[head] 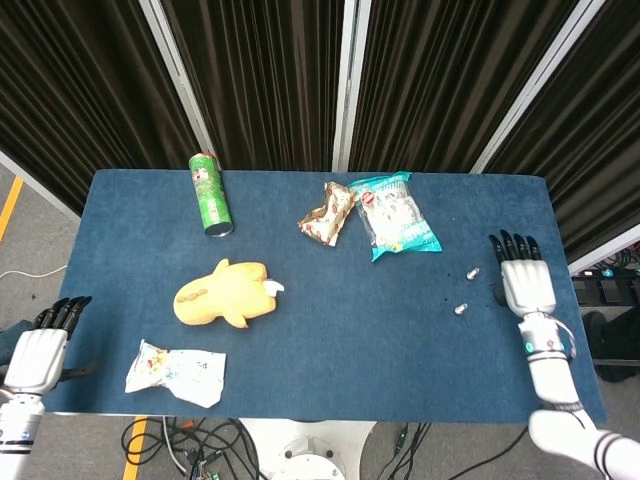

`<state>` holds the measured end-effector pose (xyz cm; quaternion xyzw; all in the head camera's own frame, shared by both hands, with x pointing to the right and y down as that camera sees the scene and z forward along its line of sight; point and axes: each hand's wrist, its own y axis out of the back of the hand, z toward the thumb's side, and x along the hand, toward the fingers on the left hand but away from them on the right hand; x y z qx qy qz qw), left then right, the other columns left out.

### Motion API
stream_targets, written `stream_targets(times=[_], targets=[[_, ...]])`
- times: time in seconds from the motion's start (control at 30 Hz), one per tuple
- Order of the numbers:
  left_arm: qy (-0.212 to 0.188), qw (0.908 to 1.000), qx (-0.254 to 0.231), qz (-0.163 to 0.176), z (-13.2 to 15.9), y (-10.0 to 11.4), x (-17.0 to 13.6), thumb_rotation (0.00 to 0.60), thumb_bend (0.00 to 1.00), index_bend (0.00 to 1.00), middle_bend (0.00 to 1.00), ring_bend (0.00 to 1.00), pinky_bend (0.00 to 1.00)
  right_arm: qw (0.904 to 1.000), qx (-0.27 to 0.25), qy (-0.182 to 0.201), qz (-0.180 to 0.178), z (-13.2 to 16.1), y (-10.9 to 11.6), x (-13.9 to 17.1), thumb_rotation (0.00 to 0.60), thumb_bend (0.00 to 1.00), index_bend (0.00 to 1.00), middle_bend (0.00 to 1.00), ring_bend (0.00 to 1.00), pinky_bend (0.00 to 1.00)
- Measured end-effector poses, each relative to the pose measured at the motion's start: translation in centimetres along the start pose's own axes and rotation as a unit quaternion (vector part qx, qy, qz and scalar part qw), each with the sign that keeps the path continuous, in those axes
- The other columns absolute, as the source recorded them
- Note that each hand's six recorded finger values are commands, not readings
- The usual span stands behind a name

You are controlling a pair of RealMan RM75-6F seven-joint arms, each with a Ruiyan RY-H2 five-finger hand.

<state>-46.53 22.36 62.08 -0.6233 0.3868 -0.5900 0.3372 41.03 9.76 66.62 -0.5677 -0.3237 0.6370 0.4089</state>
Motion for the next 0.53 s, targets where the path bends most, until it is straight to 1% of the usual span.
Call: stream_targets(times=[0.07,0.2,0.27,0.3,0.37,0.53], targets=[[0.001,1.0000,0.002,0.005,0.0,0.2,0.0,0.600,0.00,0.10,0.12,0.07,0.17,0.9998,0.002,0.000,-0.021,-0.7,0.6,2.0,0.600,0.20,0.00,0.00,0.00,0.00],[0.002,0.9998,0.010,0.017,0.2,0.9,0.0,0.600,0.00,0.10,0.12,0.07,0.17,0.9970,0.000,-0.010,-0.077,-2.5,1.8,7.0,0.600,0.20,0.00,0.00,0.00,0.00],[0.001,0.9997,0.010,0.022,0.3,1.2,0.0,0.600,0.00,0.10,0.12,0.07,0.17,0.9955,-0.006,-0.016,-0.093,-3.3,1.9,9.3,0.600,0.20,0.00,0.00,0.00,0.00],[0.001,0.9996,0.011,0.024,0.4,1.4,-0.1,0.600,0.00,0.10,0.12,0.07,0.17,0.9950,-0.013,-0.020,-0.097,-3.7,1.7,10.6,0.600,0.20,0.00,0.00,0.00,0.00],[0.001,0.9995,0.014,0.029,0.4,1.8,-0.2,0.600,0.00,0.10,0.12,0.07,0.17,0.9949,-0.025,-0.024,-0.095,-4.2,1.3,11.9,0.600,0.20,0.00,0.00,0.00,0.00],[0.001,0.9994,0.016,0.031,0.5,2.0,-0.3,0.600,0.00,0.10,0.12,0.07,0.17,0.9954,-0.046,-0.022,-0.081,-4.3,0.1,12.7,0.600,0.20,0.00,0.00,0.00,0.00]])
